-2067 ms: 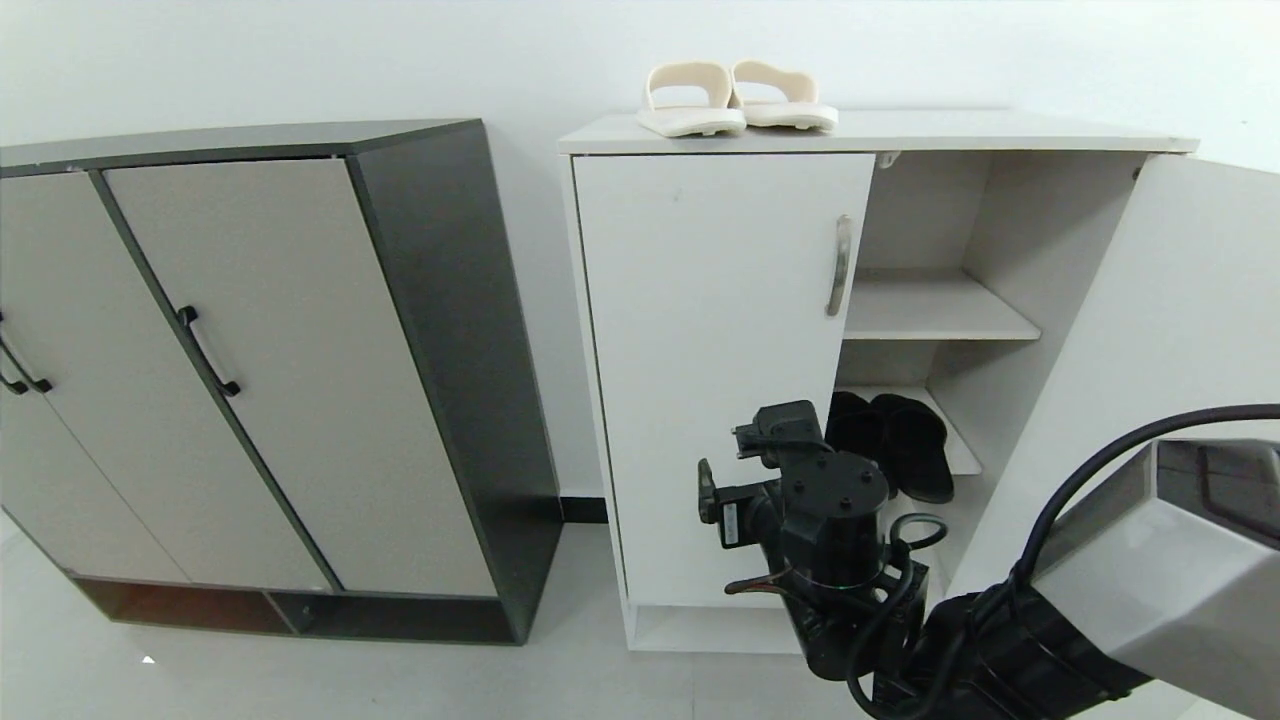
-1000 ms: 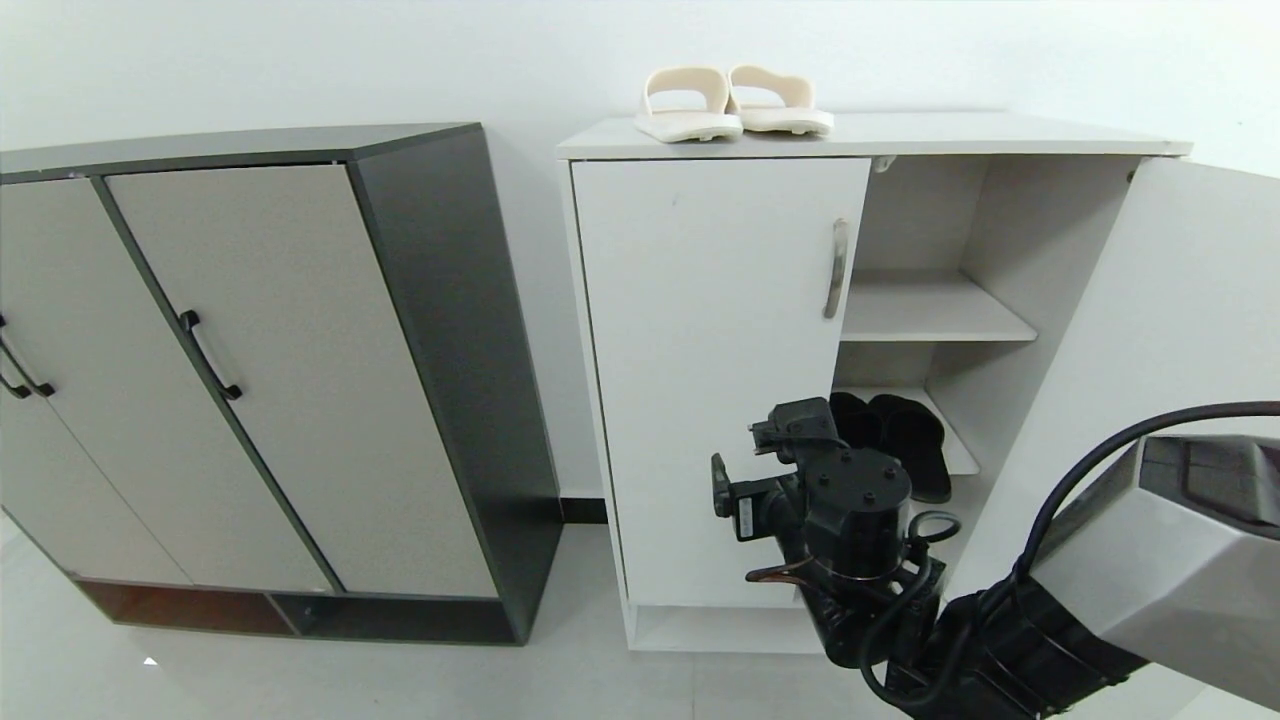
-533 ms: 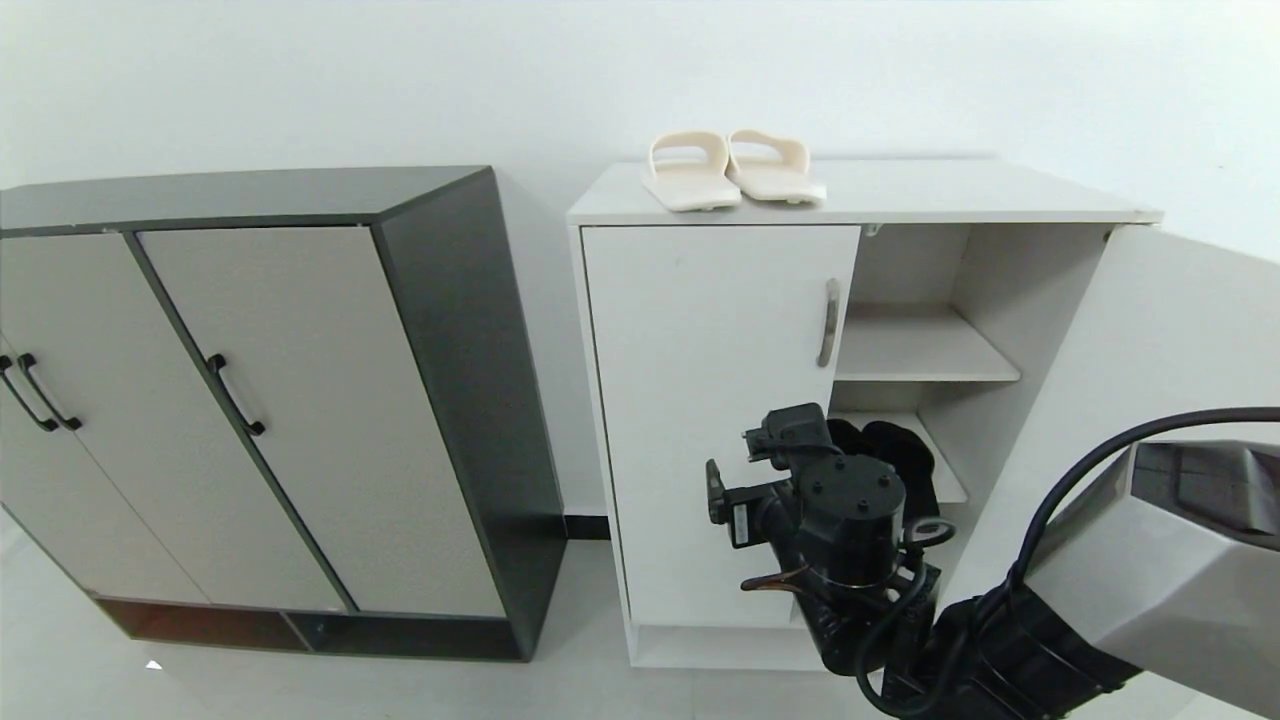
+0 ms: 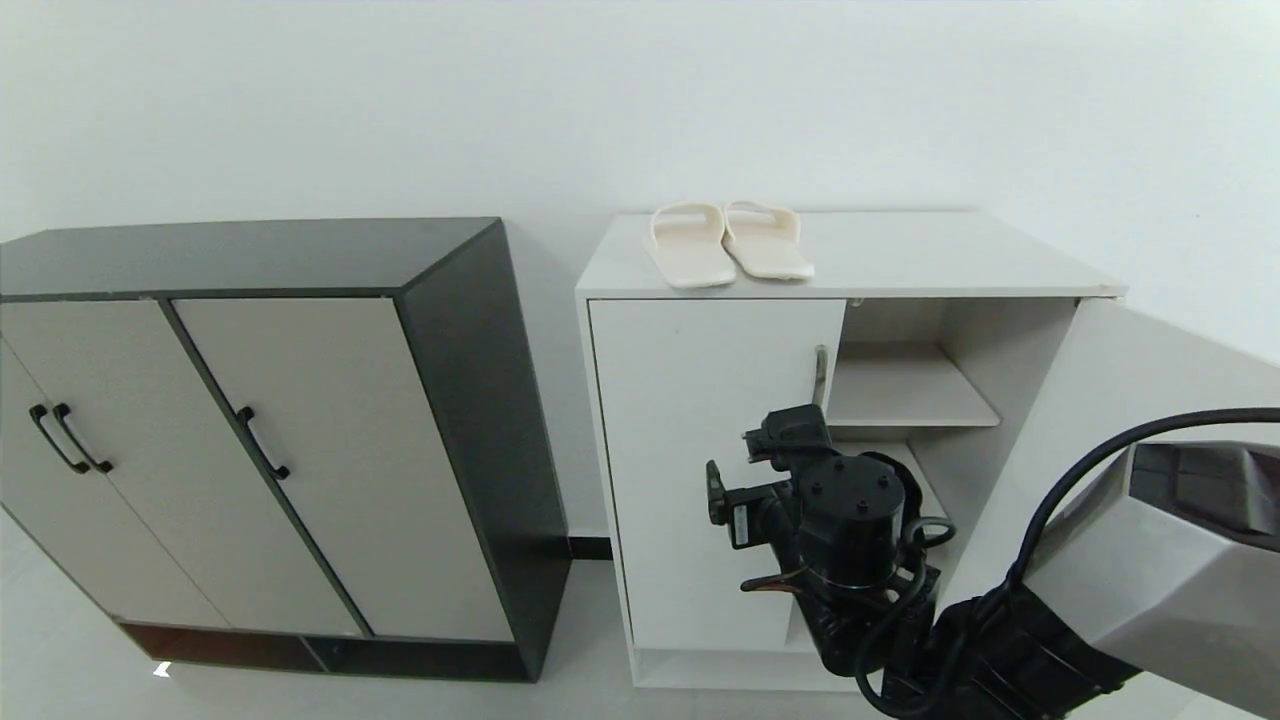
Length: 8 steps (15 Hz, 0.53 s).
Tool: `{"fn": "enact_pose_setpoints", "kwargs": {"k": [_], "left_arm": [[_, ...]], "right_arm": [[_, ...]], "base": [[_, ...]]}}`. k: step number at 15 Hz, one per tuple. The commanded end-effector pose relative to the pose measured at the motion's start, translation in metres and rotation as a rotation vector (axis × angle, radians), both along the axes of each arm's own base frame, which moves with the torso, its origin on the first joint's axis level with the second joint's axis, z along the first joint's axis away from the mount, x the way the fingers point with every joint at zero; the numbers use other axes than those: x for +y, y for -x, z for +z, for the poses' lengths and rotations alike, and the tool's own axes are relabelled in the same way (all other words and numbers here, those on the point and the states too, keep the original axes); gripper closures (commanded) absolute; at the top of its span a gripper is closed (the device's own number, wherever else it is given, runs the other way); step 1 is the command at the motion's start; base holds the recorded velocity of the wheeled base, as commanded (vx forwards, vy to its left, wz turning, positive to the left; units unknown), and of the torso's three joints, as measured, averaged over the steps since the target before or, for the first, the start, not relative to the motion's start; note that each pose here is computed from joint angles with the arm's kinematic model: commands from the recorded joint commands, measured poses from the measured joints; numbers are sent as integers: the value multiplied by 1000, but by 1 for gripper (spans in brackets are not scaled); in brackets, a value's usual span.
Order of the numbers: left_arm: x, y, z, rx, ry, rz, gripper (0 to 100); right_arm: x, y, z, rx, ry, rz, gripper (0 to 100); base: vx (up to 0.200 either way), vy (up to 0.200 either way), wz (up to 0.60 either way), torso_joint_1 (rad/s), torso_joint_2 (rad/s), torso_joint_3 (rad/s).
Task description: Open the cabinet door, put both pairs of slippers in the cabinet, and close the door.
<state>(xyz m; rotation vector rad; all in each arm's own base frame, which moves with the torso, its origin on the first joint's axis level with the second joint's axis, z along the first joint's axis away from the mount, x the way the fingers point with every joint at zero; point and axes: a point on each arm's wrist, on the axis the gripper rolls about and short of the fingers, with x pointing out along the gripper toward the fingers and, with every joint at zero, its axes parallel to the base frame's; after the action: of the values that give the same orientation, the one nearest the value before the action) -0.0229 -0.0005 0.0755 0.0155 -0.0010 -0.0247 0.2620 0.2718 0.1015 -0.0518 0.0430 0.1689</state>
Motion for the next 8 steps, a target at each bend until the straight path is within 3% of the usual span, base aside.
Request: {"fn": "enact_pose_setpoints", "kwargs": {"k": [1, 8], "left_arm": [[0, 0, 0, 1, 0, 0, 100], [0, 0, 0, 1, 2, 0, 100]], "right_arm": [[0, 0, 0, 1, 1, -2, 0], [0, 0, -1, 3, 4, -2, 0]], "base": [[0, 0, 0, 173, -491, -320], [0, 0, 0, 193, -505, -311]]}}
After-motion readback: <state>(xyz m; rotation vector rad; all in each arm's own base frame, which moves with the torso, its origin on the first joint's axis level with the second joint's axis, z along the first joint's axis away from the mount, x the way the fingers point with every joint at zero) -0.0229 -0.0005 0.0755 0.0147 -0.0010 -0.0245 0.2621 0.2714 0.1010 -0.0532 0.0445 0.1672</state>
